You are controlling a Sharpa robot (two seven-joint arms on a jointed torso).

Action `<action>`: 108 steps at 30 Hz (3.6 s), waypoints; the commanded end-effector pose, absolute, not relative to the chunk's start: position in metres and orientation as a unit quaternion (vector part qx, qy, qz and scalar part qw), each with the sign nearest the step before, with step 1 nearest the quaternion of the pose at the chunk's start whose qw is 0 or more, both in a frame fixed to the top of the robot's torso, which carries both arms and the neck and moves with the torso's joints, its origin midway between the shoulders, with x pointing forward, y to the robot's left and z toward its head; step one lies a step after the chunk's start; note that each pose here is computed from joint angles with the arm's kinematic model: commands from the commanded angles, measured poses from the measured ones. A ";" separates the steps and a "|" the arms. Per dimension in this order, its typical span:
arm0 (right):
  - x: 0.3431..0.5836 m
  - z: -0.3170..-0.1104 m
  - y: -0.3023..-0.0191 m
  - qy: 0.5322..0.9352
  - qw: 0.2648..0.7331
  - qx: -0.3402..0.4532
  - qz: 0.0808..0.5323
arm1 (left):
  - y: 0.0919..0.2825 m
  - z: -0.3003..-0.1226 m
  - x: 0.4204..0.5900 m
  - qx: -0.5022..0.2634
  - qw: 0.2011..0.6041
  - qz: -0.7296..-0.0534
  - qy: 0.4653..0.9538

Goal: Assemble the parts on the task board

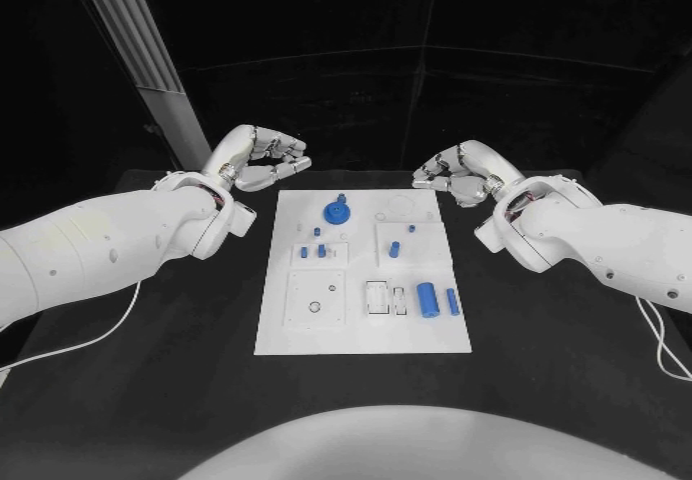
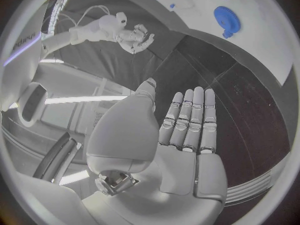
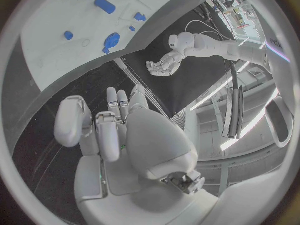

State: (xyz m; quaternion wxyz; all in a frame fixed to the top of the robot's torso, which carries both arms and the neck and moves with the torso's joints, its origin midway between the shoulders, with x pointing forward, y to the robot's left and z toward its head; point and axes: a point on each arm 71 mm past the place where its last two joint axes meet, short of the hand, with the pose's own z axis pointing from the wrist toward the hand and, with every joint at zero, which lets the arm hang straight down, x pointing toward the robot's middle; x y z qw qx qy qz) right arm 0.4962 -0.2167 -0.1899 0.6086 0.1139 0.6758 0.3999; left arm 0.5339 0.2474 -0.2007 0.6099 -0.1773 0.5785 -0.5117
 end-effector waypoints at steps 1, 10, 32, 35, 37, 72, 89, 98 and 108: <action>0.497 -0.188 -0.218 0.680 0.647 0.039 0.344 | 0.247 -0.193 0.532 -0.269 0.574 -0.607 0.479; 0.500 -0.201 -0.213 0.706 0.650 -0.034 0.279 | 0.227 -0.195 0.528 -0.267 0.542 -0.654 0.456; 0.499 -0.237 -0.191 0.765 0.602 -0.121 0.197 | 0.229 -0.196 0.525 -0.264 0.542 -0.661 0.447; 0.499 -0.239 -0.190 0.767 0.601 -0.125 0.185 | 0.230 -0.196 0.525 -0.265 0.542 -0.660 0.447; 0.499 -0.240 -0.190 0.768 0.602 -0.126 0.179 | 0.230 -0.196 0.525 -0.265 0.542 -0.660 0.448; 0.507 -0.245 -0.182 0.776 0.602 -0.133 0.134 | 0.234 -0.198 0.526 -0.273 0.543 -0.650 0.456; 0.508 -0.247 -0.177 0.778 0.598 -0.138 0.136 | 0.236 -0.198 0.528 -0.275 0.547 -0.645 0.458; 0.509 -0.248 -0.175 0.778 0.596 -0.140 0.137 | 0.237 -0.198 0.528 -0.276 0.547 -0.643 0.459; 0.511 -0.249 -0.175 0.781 0.594 -0.140 0.132 | 0.236 -0.199 0.528 -0.277 0.547 -0.643 0.460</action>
